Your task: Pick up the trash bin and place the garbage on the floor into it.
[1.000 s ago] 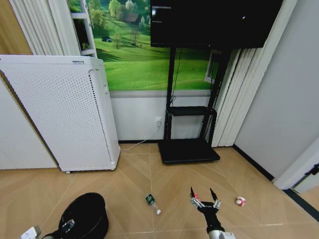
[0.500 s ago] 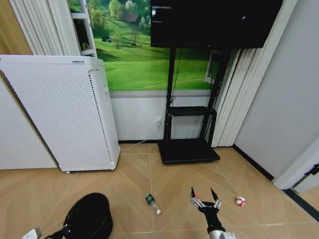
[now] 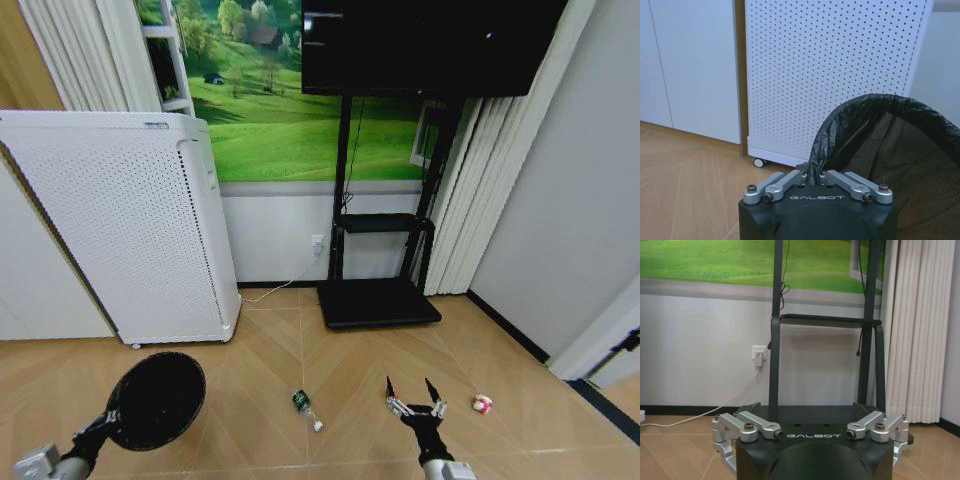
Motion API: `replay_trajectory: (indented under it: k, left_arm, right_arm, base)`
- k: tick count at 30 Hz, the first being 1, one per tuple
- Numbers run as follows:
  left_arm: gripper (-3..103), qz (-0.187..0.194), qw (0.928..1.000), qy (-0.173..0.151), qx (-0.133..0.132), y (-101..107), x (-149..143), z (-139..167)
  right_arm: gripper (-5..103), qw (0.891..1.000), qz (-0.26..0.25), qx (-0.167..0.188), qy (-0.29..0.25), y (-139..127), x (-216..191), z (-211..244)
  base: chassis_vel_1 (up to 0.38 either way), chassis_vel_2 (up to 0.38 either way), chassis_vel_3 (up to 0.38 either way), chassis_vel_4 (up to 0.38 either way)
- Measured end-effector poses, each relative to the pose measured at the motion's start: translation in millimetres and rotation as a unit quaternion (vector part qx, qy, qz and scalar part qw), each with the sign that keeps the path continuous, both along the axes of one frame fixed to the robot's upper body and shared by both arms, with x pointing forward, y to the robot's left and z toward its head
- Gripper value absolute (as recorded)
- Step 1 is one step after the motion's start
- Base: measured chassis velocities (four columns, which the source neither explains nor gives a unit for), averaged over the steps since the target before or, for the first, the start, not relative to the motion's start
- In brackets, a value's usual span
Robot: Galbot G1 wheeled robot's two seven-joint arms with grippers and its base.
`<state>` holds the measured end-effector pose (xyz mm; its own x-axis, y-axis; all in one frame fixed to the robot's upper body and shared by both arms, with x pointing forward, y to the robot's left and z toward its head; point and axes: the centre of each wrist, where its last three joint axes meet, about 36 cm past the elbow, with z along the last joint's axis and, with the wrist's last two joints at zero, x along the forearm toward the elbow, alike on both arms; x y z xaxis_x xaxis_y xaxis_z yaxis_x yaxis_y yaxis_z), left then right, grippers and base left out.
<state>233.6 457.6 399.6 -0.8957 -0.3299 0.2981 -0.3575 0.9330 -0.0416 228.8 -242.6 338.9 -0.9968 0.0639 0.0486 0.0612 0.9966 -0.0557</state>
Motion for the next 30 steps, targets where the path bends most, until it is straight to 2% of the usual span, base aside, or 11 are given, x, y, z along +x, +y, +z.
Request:
replay_trajectory:
  k: [7,16,27,30]
  left_arm:
    - [3,0.023,0.9997,0.002,-0.004,-4.0,-17.9,-12.0]
    - [3,0.028,0.9996,0.003,-0.008,-7.5,-19.3,-14.4]
    - [3,0.024,0.9996,-0.004,-0.013,-12.6,-10.3,-6.6]
    - [3,0.024,0.9996,-0.002,-0.014,-15.5,-13.0,-6.7]
  right_arm:
    - [100,1.000,0.009,0.002,0.005,5.8,0.4,-5.2]
    - [100,1.000,0.018,-0.002,0.007,5.5,5.3,-11.4]
    - [100,1.000,0.024,-0.010,0.009,0.5,11.8,-20.0]
    - [100,0.999,0.031,-0.027,0.004,-9.3,23.1,-21.1]
  base:
    - [0.008,0.010,-0.012,-0.010]
    - [0.148,0.117,-0.130,-0.148]
    - [0.269,0.255,-0.251,-0.268]
    - [0.261,0.286,-0.268,-0.285]
